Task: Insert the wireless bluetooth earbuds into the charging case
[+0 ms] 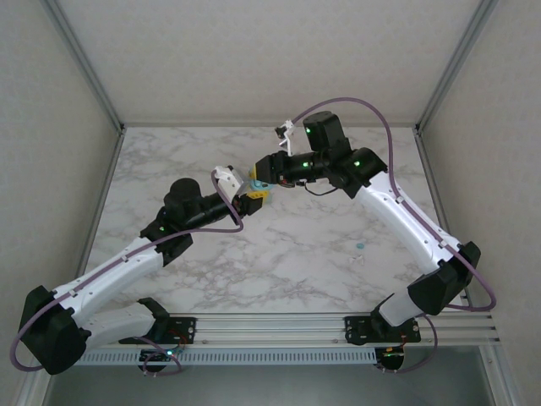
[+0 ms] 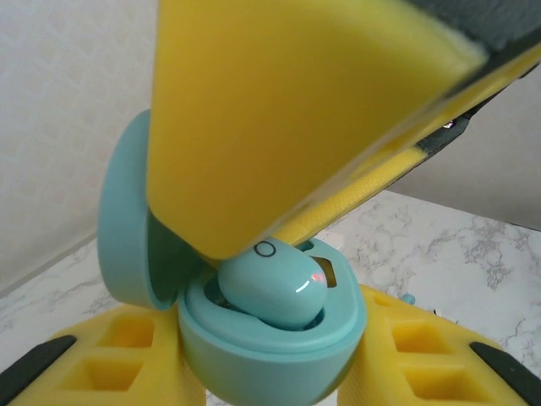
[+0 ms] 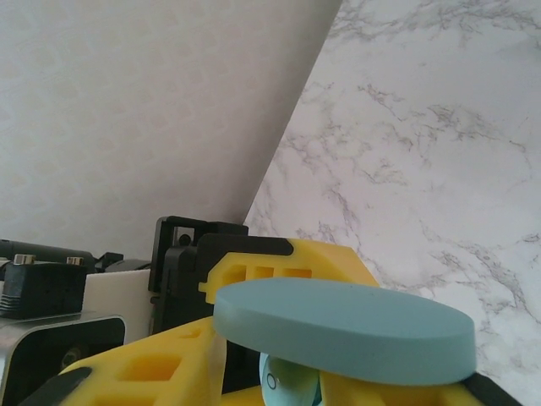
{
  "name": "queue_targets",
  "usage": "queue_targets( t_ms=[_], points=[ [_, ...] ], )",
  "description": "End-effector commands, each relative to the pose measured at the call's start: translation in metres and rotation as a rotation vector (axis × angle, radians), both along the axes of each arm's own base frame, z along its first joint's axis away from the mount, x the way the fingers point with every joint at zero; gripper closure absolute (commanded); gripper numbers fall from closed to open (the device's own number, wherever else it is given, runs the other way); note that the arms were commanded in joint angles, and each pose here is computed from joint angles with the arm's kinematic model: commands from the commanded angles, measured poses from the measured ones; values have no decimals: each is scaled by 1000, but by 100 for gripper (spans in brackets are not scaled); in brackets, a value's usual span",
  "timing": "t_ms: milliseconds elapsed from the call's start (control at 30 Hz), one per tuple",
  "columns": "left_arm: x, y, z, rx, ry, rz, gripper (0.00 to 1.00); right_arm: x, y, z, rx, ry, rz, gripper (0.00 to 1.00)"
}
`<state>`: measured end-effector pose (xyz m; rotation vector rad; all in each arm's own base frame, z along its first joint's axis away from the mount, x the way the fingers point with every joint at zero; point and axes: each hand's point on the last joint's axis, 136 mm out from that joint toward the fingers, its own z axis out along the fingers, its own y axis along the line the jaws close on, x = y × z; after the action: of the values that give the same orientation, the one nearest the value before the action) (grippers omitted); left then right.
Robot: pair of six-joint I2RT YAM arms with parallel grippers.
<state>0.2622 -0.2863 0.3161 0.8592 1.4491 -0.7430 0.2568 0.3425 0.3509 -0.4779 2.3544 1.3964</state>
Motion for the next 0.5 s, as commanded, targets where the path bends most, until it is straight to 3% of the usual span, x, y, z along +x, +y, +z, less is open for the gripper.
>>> queue_targets(
  t_ms=[0,300,467],
  points=[
    [-5,5,43,-117,-106,7,79,-6,-9,4,-34,-9,-22,62],
    [-2,8,37,-109,-98,34,80,-22,-20,29,-10,-69,6,57],
    [1,14,35,-106,-95,72,80,-28,-60,55,-49,-240,-90,57]
  ],
)
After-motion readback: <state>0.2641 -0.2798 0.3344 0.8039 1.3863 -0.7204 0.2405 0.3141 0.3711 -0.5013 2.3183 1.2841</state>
